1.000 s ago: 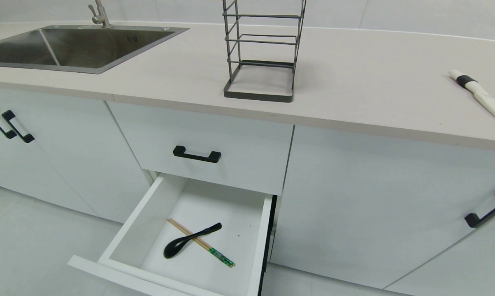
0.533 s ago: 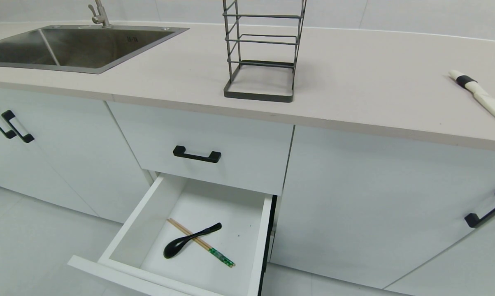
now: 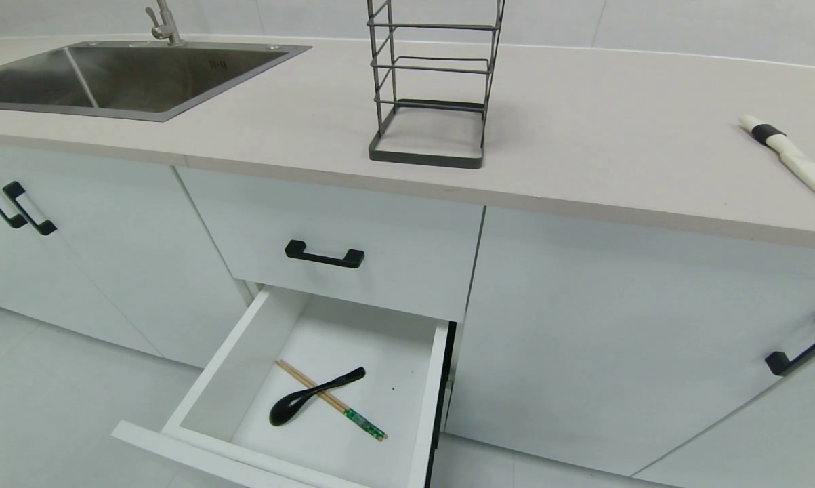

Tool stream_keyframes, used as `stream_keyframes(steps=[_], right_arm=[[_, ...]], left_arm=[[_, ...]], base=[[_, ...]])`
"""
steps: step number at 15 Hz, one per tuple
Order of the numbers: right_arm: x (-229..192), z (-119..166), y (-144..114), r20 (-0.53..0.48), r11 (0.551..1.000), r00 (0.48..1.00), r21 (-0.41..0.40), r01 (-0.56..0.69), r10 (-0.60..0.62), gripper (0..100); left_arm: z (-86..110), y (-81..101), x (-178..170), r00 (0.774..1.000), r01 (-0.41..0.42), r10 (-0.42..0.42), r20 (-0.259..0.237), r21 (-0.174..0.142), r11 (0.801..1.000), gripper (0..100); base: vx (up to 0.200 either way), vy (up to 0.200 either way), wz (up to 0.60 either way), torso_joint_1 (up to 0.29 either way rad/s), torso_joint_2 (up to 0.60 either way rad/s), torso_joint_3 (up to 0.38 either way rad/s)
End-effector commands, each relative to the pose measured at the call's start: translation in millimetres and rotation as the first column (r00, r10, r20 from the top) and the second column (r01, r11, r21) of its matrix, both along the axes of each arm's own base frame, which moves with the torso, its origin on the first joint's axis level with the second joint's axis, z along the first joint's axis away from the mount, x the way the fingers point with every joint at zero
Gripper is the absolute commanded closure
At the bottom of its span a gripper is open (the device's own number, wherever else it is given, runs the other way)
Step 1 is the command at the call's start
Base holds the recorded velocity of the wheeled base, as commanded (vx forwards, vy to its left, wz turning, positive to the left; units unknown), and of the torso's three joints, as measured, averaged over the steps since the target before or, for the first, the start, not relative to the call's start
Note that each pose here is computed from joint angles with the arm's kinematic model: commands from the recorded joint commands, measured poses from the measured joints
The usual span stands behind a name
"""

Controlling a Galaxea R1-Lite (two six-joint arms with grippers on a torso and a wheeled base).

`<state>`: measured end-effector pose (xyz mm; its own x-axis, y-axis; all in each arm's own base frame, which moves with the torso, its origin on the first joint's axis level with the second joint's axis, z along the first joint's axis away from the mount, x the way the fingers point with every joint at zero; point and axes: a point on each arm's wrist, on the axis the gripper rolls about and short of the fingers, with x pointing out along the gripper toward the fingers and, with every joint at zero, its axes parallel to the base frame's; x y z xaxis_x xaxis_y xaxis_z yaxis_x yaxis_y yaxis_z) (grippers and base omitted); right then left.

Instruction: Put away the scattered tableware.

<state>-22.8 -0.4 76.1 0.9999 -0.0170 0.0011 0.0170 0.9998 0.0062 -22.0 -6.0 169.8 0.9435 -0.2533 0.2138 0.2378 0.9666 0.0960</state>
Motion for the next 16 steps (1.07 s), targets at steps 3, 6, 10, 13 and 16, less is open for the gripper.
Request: stream_keyframes(steps=[3, 6, 10, 13, 16], right_arm=[[0.2, 0.0, 0.0, -0.003, 1.000, 1.000, 0.000, 0.000, 0.000, 0], [0.2, 0.0, 0.0, -0.003, 1.000, 1.000, 0.000, 0.000, 0.000, 0], [0.2, 0.0, 0.0, -0.003, 1.000, 1.000, 0.000, 0.000, 0.000, 0], [0.2, 0.0, 0.0, -0.003, 1.000, 1.000, 0.000, 0.000, 0.000, 0], [0.2, 0.0, 0.0, -0.003, 1.000, 1.000, 0.000, 0.000, 0.000, 0]], left_arm=[[14.6, -6.3, 85.0, 0.902, 0.190, -0.177, -0.393, -0.006, 0.982, 0], [7.8, -20.5, 103.8, 0.805, 0.351, -0.336, -0.490, -0.065, 0.934, 0], [-24.6, -25.3, 95.1, 0.599, 0.545, -0.551, -0.581, -0.209, 0.812, 0], [-38.4, -28.6, 88.7, 0.493, 0.604, -0.619, -0.612, -0.272, 0.749, 0], [-53.2, -32.7, 102.6, 0.377, 0.518, -0.597, -0.708, -0.374, 0.770, 0]], base=[[0.000, 0.000, 0.00, 0.000, 0.00, 0.000], [0.000, 0.000, 0.00, 0.000, 0.00, 0.000], [0.000, 0.000, 0.00, 0.000, 0.00, 0.000], [0.000, 0.000, 0.00, 0.000, 0.00, 0.000], [0.000, 0.000, 0.00, 0.000, 0.00, 0.000]])
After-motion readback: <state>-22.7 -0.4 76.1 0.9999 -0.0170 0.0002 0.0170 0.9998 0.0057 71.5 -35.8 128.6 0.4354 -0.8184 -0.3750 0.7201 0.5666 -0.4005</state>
